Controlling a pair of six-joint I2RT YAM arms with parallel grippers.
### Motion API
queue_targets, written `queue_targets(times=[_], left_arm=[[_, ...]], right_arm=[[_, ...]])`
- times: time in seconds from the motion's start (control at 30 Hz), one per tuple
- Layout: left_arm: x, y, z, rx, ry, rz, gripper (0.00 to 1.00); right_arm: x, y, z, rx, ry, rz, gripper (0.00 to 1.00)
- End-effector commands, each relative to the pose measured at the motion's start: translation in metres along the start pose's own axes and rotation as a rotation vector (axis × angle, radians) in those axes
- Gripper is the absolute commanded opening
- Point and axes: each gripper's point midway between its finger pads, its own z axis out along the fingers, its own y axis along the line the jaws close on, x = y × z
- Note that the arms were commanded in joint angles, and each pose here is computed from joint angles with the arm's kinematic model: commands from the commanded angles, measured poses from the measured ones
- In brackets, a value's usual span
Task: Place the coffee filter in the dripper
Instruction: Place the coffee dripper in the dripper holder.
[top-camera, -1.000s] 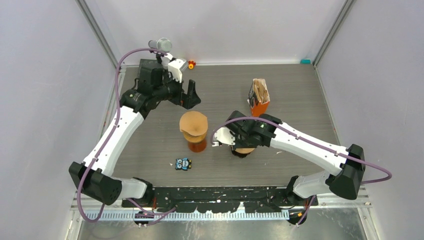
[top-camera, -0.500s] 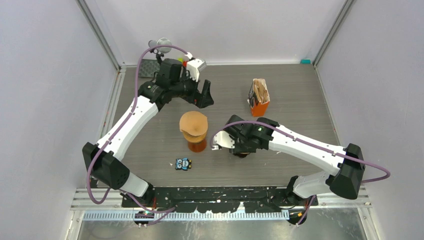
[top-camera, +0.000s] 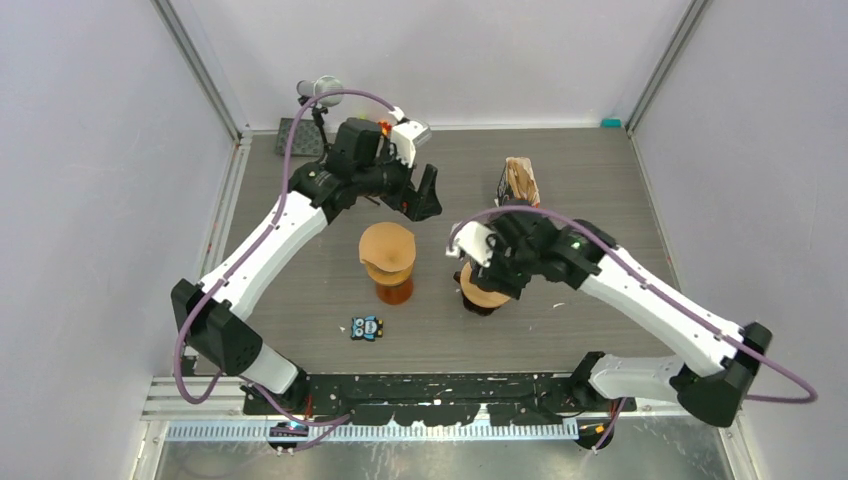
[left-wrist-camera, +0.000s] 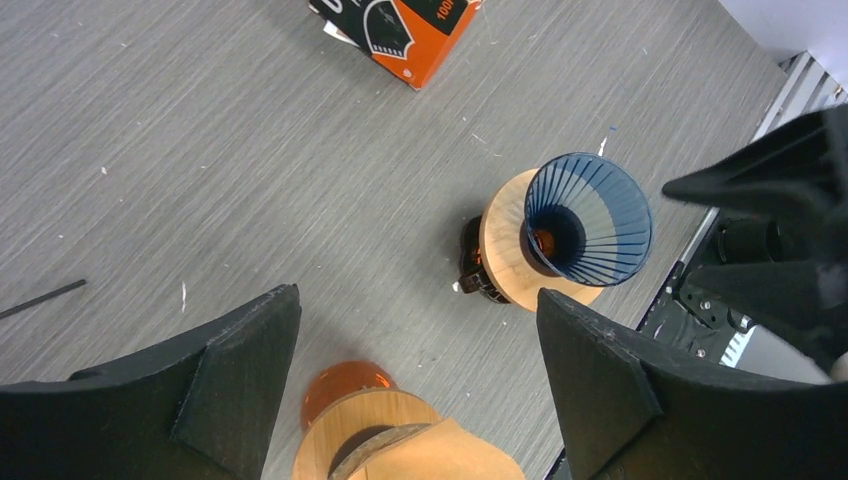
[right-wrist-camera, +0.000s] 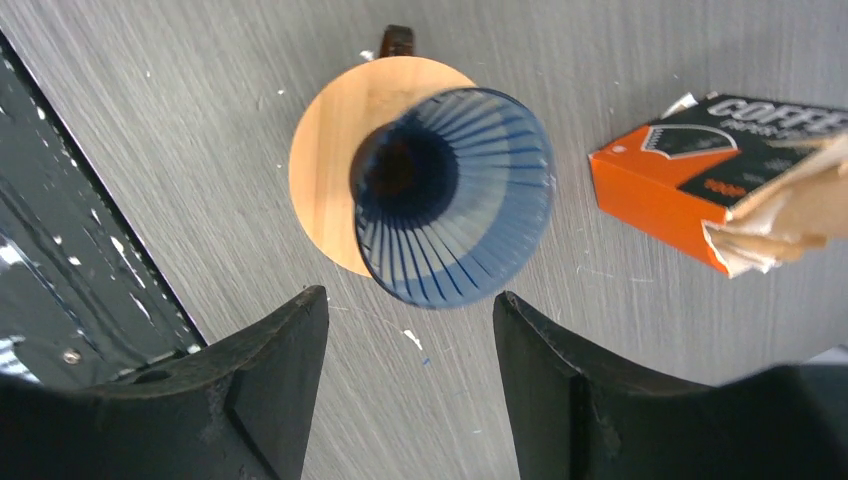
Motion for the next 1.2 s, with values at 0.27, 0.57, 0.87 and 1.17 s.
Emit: queue_targets(times=[0.27,0.57,0.87,1.17], left_arm=[[-0.001,-0.048,0.017,0.053,0.045,-0.037,0.84],[0.031,-0.079,0.046,0.08,0.15,-0.106,0.81],[0.064,-0.084,0.072,0.066,0.251,-0.215,0.78],[0.09,-0.081,0.094,0.06,0.318,-0.239,0.73]], right_arm=[[0.025,-0.058,-0.033,0.186,-0.189,0.583,0.66],[0.041,-0.075,-0.013,0.049,-0.172,0.923,0.65],[0.036,-0.073,0.007,-0.113,-0.171,1.018,0.6],[0.035,-0.064,0.023,-0.208,-0.144,1.036,0.48]])
